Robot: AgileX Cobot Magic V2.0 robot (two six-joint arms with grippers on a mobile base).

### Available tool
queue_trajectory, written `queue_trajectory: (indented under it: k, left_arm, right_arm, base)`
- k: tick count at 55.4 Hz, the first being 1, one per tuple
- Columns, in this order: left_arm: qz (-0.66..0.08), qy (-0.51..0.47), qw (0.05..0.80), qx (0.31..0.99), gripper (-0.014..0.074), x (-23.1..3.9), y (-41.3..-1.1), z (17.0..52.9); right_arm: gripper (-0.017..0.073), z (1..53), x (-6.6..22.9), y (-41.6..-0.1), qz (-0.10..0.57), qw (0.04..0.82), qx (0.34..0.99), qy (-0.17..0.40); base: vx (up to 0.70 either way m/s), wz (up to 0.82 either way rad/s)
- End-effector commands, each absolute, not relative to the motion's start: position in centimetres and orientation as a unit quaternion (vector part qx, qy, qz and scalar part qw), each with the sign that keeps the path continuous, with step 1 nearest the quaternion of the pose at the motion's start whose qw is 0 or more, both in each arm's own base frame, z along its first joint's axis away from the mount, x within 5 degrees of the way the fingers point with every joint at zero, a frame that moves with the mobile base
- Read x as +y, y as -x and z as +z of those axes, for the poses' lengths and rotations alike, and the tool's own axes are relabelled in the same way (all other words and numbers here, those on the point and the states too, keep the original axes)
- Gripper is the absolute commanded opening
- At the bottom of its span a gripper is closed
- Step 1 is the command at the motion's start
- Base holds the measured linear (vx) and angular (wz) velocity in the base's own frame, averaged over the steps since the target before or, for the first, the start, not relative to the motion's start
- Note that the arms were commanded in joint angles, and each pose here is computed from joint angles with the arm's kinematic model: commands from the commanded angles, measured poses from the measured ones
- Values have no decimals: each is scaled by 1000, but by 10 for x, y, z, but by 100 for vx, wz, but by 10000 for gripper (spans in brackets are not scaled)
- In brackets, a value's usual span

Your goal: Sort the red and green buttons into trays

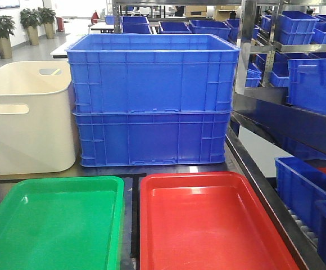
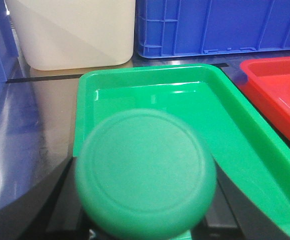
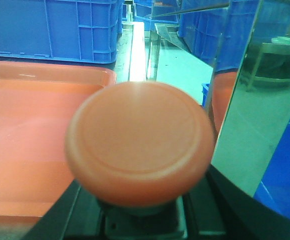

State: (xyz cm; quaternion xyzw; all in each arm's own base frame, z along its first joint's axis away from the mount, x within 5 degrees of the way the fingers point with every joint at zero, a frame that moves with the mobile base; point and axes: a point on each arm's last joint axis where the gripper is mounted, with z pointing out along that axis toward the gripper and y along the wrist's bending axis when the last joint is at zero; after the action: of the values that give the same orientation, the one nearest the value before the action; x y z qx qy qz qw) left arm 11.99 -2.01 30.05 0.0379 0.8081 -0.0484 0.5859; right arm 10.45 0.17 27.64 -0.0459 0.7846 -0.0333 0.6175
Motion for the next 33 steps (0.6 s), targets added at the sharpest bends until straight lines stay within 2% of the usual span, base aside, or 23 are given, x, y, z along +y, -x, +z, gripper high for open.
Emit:
queue_trajectory:
  k: [1, 13, 19, 25, 29, 33]
  left_arm:
    - [-71, -47, 627, 774, -1, -24, -121, 317]
    - [-93, -42, 639, 763, -1, -27, -123, 320]
    - [-99, -51, 641, 760, -1, -32, -132, 319]
    - [-110, -61, 642, 756, -1, -38, -146, 316]
    - [-120, -69, 644, 752, -1, -44, -157, 313]
    - [-132, -78, 647, 747, -1, -50, -168, 309]
  right_arm:
    - [-9, 294, 5, -107, -23, 661, 749, 53]
    - [-7, 298, 8, -113, 12, 682, 730, 38]
    - [-7, 299, 13, -127, 23, 693, 718, 56]
    - [-6, 295, 29, -144, 36, 697, 706, 125]
    - [-6, 289, 47, -156, 57, 692, 695, 189]
    - [-6, 284, 65, -168, 89, 678, 693, 228]
  base:
    - [0, 0]
    - [0, 0]
    - [0, 0]
    - [0, 0]
    - [0, 0]
    - [0, 0]
